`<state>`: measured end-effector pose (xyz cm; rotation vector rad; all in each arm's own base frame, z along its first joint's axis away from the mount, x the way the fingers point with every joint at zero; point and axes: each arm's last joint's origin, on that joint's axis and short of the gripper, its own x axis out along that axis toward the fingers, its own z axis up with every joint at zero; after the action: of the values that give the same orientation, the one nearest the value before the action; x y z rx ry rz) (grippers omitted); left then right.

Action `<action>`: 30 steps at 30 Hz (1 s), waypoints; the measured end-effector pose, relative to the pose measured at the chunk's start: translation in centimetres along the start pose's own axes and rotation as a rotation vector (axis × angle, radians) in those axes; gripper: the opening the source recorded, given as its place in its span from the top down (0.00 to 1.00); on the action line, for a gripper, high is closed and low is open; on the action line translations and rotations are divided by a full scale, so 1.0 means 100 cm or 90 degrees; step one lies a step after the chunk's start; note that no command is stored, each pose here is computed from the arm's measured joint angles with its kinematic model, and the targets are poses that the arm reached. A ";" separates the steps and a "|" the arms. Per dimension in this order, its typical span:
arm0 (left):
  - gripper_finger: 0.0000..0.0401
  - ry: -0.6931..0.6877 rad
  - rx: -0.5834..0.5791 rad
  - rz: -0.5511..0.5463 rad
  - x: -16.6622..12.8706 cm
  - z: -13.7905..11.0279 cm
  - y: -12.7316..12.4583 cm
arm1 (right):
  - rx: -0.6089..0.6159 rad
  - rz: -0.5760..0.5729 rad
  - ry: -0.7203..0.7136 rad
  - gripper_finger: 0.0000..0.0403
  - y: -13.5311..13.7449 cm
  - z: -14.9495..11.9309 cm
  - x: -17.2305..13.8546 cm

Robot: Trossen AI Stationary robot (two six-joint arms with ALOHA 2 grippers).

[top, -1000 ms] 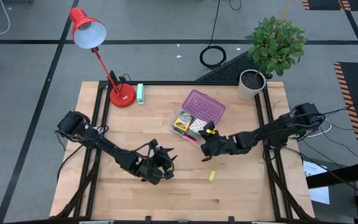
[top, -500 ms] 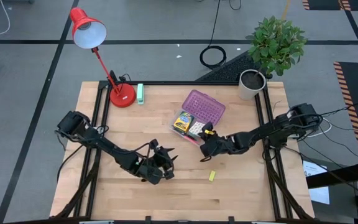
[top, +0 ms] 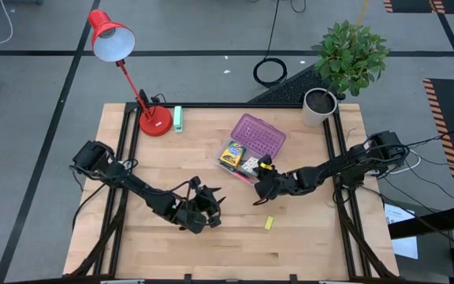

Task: Pack school essentials
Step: Put the blue sticky notes into the purple supply box, then put the green eraser into the purple supply box

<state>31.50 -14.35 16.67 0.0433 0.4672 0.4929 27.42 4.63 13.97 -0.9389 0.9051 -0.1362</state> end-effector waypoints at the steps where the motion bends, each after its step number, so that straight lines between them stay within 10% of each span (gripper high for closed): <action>1: 0.59 0.000 0.000 0.000 0.000 0.000 0.000 | 0.005 0.002 0.000 0.67 0.000 0.000 0.000; 10: 0.59 0.000 -0.002 -0.001 0.000 0.000 0.000 | 0.062 0.057 -0.035 0.44 -0.001 0.001 -0.005; 23: 0.59 -0.003 -0.010 -0.022 0.000 0.002 -0.002 | 0.214 0.082 -0.074 0.41 -0.027 -0.006 -0.030; 30: 0.59 -0.006 -0.014 -0.042 0.000 0.004 -0.004 | 0.411 0.271 -0.098 0.41 -0.027 -0.011 -0.061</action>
<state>31.80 -14.66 16.95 0.0091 0.4522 0.4328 23.45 5.08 19.42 -0.1461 0.8232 0.0130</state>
